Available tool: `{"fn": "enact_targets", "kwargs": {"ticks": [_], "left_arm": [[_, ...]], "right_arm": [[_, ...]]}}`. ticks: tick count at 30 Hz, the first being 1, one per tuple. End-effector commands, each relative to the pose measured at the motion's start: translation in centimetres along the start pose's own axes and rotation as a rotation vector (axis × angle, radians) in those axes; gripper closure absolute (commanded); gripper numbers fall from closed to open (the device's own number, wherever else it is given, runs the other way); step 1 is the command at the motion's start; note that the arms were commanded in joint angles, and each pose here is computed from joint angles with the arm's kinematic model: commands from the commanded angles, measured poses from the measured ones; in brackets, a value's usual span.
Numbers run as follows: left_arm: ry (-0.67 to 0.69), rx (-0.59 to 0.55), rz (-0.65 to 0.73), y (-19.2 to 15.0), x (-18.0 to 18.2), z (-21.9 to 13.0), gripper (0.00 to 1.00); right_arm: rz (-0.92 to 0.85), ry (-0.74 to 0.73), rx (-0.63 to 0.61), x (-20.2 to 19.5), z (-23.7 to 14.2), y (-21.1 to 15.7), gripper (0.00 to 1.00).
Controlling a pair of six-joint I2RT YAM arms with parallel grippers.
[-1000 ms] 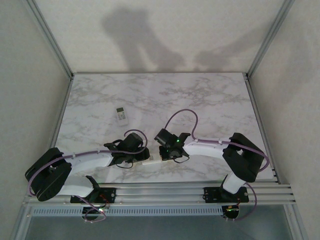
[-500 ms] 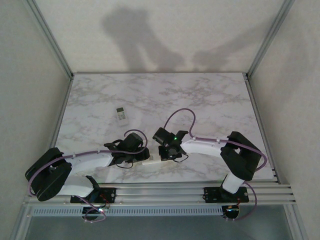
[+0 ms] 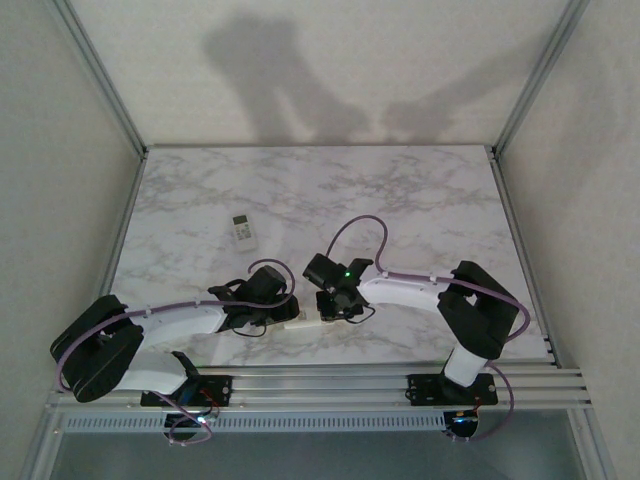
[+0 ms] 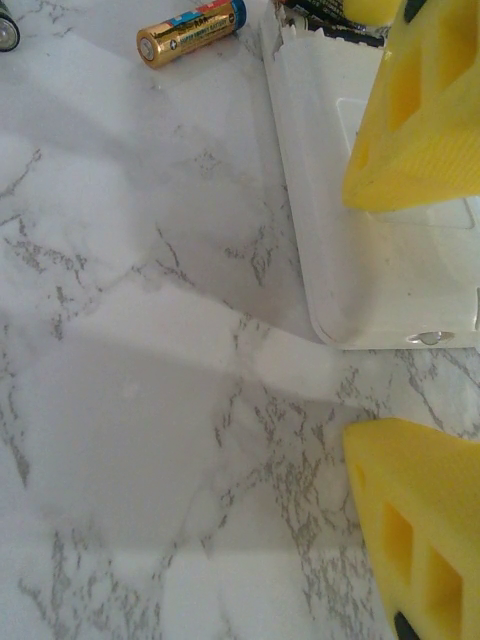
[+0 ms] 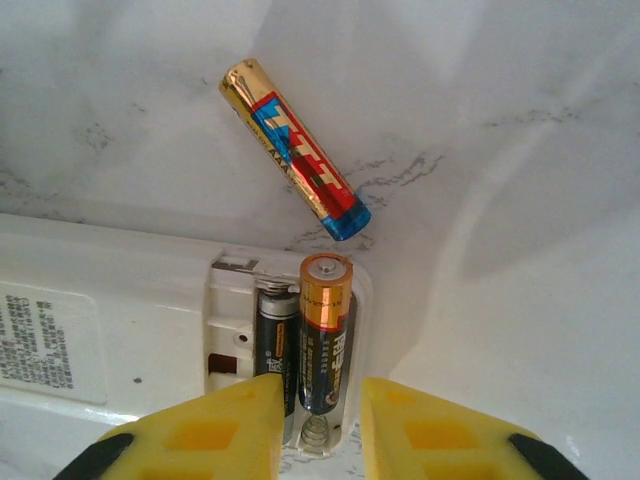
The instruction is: Load the batteries into the remote control
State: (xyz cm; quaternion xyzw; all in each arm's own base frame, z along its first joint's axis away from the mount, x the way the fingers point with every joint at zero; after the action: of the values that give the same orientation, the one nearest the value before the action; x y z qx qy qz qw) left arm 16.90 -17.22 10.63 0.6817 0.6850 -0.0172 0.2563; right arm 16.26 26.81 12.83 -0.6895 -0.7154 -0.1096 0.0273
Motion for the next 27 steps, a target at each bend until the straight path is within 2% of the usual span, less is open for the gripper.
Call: {"fn": "enact_targets", "kwargs": {"ticks": [1,8,17,27], "left_arm": [[-0.066,0.054,0.006,-0.8,-0.8,1.2,0.42],[-0.067,0.052,0.011,-0.8,-0.9,1.2,0.42],[-0.077,0.067,0.016,-1.3,-0.9,1.3,0.45],[-0.080,0.068,0.020,-1.4,-1.2,1.5,0.45]], "right_arm": [[-0.013,0.021,-0.020,0.6,-2.3,0.2,0.70],[-0.005,-0.015,-0.112,0.7,-3.6,1.8,0.69],[0.022,-0.019,-0.104,0.9,-1.3,3.2,0.71],[0.030,-0.002,-0.050,0.7,-0.3,2.6,0.82]]}}
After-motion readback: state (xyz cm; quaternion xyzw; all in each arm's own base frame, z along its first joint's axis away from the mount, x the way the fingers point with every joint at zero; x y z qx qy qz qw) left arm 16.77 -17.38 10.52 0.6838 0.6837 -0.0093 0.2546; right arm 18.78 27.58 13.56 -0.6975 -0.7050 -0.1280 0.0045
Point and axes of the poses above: each hand's point on the last joint's axis, 136 mm out from that joint toward the fingers, its own z axis out along the fingers, its own x axis along the line the jaws close on, y = z × x, the point moved 10 cm from there along -z, back along the fingers, and after that the axes turned 11 degrees about z, right-handed, at the moved point
